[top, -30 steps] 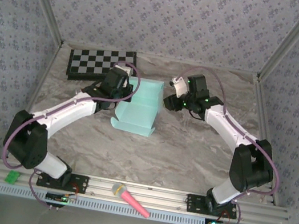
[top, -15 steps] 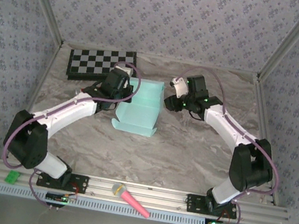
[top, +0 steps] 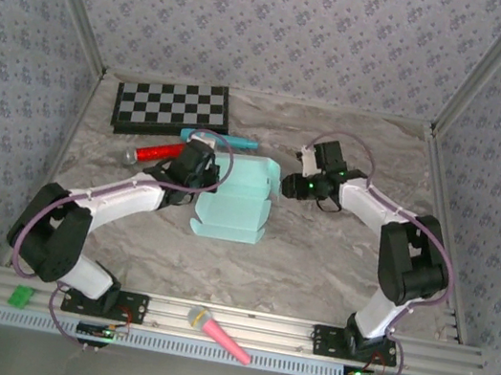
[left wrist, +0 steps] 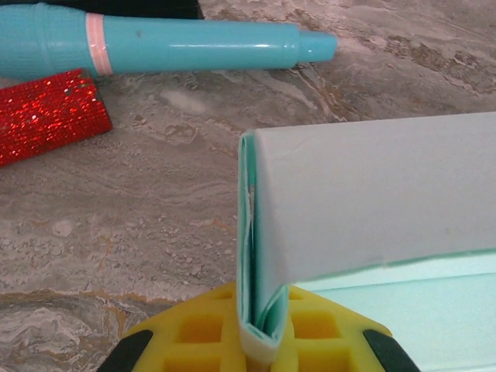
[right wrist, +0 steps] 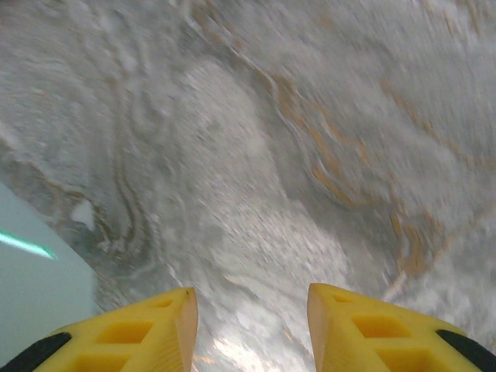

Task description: Fold the paper box

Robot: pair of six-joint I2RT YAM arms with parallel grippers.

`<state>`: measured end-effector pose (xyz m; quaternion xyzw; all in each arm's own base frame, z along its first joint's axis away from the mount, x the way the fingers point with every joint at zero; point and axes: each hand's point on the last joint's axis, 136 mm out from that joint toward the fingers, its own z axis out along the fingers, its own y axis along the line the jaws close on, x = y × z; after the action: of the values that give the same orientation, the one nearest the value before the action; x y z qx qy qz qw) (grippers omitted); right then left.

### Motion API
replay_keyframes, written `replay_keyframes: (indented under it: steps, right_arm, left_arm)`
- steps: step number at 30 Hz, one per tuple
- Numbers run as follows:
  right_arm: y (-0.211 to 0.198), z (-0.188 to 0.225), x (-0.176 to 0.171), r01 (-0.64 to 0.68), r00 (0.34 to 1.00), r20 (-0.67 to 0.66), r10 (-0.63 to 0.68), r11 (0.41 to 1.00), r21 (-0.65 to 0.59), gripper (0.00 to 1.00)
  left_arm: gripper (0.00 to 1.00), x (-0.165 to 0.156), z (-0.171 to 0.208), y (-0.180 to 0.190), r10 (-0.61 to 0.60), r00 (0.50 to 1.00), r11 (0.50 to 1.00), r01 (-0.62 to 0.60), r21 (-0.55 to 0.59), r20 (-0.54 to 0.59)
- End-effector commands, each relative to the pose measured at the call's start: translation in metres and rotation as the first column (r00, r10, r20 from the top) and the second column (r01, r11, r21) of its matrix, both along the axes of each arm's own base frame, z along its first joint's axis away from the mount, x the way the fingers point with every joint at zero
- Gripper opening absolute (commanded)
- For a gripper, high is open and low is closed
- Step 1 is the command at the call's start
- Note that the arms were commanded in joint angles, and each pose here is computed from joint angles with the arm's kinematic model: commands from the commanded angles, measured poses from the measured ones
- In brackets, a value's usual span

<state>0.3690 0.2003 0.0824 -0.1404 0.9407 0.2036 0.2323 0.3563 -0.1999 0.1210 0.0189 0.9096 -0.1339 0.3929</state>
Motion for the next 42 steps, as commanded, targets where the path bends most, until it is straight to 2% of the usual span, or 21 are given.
replay_keyframes:
  steps: [1,6,12,22,34,42]
  right_arm:
    - [-0.007,0.008,-0.008,0.105,0.994,-0.028,-0.104,0.992,0.064,0.45]
    - [-0.005,0.023,-0.022,0.121,0.993,-0.035,-0.117,0.979,0.167,0.47]
    - [0.009,0.049,-0.033,0.080,0.997,-0.025,-0.076,0.954,0.289,0.51]
    - [0.024,0.065,-0.042,0.052,0.999,-0.015,-0.050,0.923,0.381,0.57]
    - [0.043,0.052,-0.043,0.040,0.999,-0.030,-0.030,0.923,0.382,0.61]
    - [0.033,0.012,-0.043,0.121,0.991,-0.091,-0.097,0.938,0.324,0.55]
  left_arm:
    - [0.00,0.016,0.015,0.000,0.082,0.993,0.995,-0.076,-0.066,0.083]
    - [0.00,0.020,0.010,0.004,0.118,0.989,0.993,-0.115,-0.042,0.093]
    - [0.00,0.023,0.005,0.004,0.137,0.987,0.990,-0.135,-0.038,0.080]
    - [0.00,0.026,0.015,0.012,0.216,0.974,0.976,-0.213,-0.048,0.069]
    - [0.00,0.026,0.020,0.013,0.229,0.971,0.973,-0.226,-0.057,0.064]
    - [0.00,0.025,0.025,0.017,0.253,0.965,0.966,-0.249,-0.064,0.063]
